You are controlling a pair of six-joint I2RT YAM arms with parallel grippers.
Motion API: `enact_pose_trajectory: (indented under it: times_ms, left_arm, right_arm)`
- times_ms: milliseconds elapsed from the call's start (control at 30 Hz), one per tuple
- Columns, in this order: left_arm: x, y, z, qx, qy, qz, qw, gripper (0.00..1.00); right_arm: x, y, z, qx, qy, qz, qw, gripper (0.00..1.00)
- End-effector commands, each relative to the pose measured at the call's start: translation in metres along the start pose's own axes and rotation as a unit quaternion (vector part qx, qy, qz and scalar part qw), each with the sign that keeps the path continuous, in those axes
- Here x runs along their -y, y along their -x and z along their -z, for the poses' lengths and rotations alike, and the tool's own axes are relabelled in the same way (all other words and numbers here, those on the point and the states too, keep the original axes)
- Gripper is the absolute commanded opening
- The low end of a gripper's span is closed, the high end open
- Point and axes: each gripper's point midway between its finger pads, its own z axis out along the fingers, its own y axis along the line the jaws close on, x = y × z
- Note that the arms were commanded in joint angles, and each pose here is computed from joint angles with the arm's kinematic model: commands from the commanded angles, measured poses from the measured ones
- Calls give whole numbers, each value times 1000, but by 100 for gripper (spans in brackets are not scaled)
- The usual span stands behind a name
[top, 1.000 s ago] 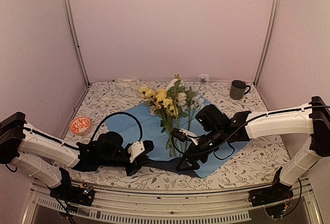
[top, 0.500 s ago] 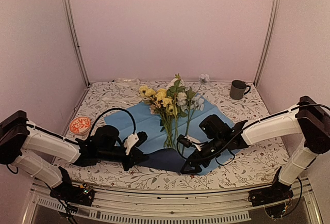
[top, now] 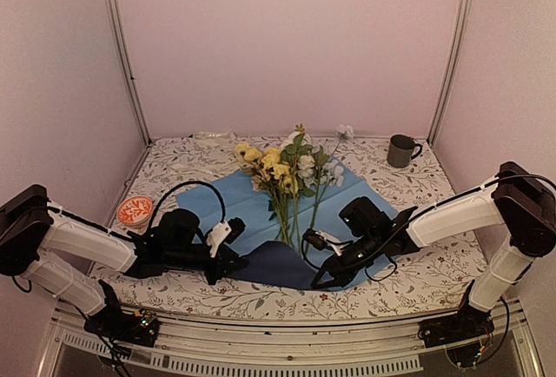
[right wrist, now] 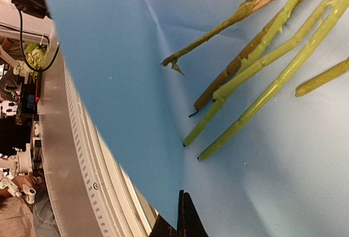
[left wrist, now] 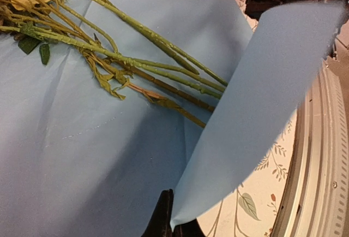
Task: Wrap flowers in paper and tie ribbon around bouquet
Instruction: Fold the bottom corner of the flattened wrapping paper at the center of the board.
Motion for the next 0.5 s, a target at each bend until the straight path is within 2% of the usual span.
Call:
enact_pose_trajectory:
  times_ms: [0,133,367,467]
  left_arm:
    - [-1,-9,1,-10,-10,16,1000,0]
    - [14,-8,0,-15,-52,15,998,0]
    - [51,-6,2,-13,-131,-6,991,0]
    - [50,-3,1,-10,-126,-10,992,0]
  right_arm:
    - [3,10,14,16,-3,-12,1000,0]
    - [-3,-1,21,-4,10,-16,1000,0]
    - [-30,-34,29,-48,89,-40,994,0]
    - [-26,-32,32,-47,67,-28,996,0]
